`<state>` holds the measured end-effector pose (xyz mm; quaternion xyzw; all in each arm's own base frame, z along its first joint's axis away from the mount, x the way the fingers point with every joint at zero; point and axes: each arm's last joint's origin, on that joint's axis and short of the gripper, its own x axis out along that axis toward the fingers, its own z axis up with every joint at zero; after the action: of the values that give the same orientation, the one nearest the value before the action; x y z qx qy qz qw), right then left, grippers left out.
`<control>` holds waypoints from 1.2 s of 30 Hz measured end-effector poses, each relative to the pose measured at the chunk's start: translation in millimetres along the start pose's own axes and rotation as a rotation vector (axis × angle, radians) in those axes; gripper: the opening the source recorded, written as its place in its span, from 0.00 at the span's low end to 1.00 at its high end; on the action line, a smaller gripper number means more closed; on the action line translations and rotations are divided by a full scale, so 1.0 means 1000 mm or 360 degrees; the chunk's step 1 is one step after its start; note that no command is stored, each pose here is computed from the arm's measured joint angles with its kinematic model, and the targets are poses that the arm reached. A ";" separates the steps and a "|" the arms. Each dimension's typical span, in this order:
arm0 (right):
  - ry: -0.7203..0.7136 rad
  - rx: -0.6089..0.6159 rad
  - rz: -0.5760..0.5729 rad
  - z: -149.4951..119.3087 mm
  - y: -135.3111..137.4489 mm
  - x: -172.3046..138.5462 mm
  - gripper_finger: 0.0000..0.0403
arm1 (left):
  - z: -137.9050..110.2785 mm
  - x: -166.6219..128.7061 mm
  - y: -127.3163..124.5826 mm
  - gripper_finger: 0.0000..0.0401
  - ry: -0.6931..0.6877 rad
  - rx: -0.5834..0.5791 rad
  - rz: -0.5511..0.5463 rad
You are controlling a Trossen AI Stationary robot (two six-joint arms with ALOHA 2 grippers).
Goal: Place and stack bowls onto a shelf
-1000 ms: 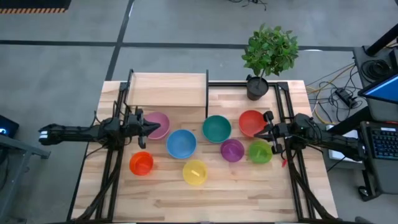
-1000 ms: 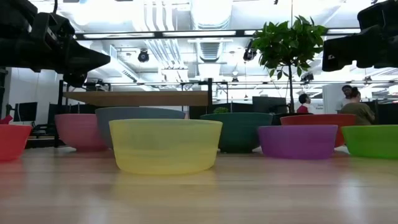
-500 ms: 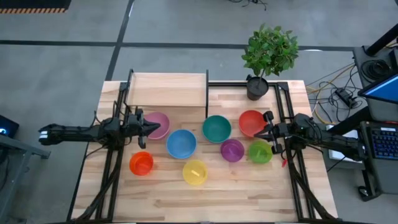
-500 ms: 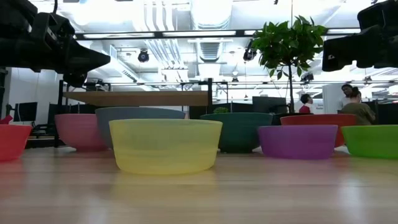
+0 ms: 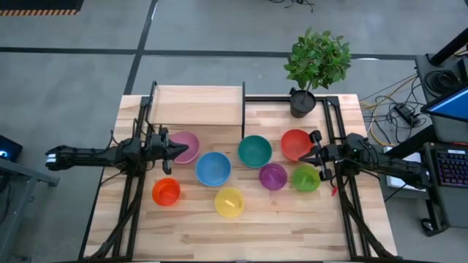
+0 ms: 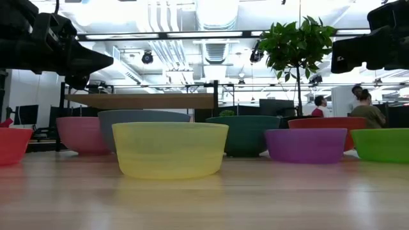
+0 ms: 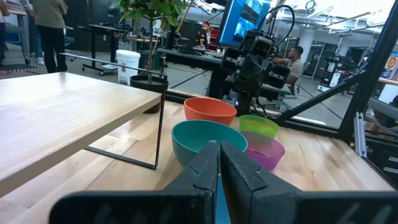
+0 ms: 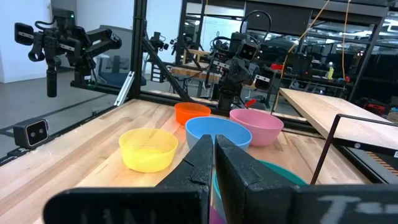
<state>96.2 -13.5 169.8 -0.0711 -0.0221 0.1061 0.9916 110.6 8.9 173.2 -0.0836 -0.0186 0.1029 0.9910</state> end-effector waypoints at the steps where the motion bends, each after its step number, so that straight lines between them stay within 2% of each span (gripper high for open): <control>1: 0.0000 0.0000 0.0000 0.000 0.000 0.000 0.02 | 0.000 0.000 0.000 0.00 0.0000 0.0001 -0.0001; 20: 0.0001 -0.0001 0.0000 0.000 0.000 0.000 0.02 | 0.000 0.000 0.000 0.00 -0.0001 0.0000 -0.0001; 22: 0.0000 -0.0001 0.0000 0.000 0.000 0.000 0.02 | 0.002 0.000 0.000 0.00 -0.0039 -0.0074 -0.0008; 23: 0.0000 0.0000 0.0000 0.000 0.000 0.000 0.02 | 0.005 0.000 -0.001 0.00 -0.0083 -0.0194 -0.0020; 25: -0.0003 0.0090 0.0000 0.000 0.000 0.000 0.02 | 0.011 -0.001 -0.002 0.00 -0.0182 -0.0484 -0.0057; 27: -0.0026 0.0361 0.0000 0.002 0.000 0.000 0.02 | 0.017 -0.001 -0.002 0.00 -0.0262 -0.0611 -0.0090; 30: -0.0194 0.0614 0.0006 0.012 -0.001 -0.001 0.02 | 0.025 -0.003 -0.004 0.00 -0.0397 -0.0665 -0.0145; 33: -0.0334 0.0671 -0.0009 0.021 -0.003 -0.002 0.02 | 0.030 -0.005 -0.004 0.00 -0.0481 -0.0680 -0.0177; 36: -0.0437 0.0685 -0.0118 0.027 -0.005 -0.003 0.02 | 0.034 -0.006 -0.005 0.00 -0.0549 -0.0689 -0.0202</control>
<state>92.8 -15.6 196.7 0.1576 -0.1361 0.0806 0.9748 103.5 8.7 207.8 -0.2732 -0.2137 0.0470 0.9367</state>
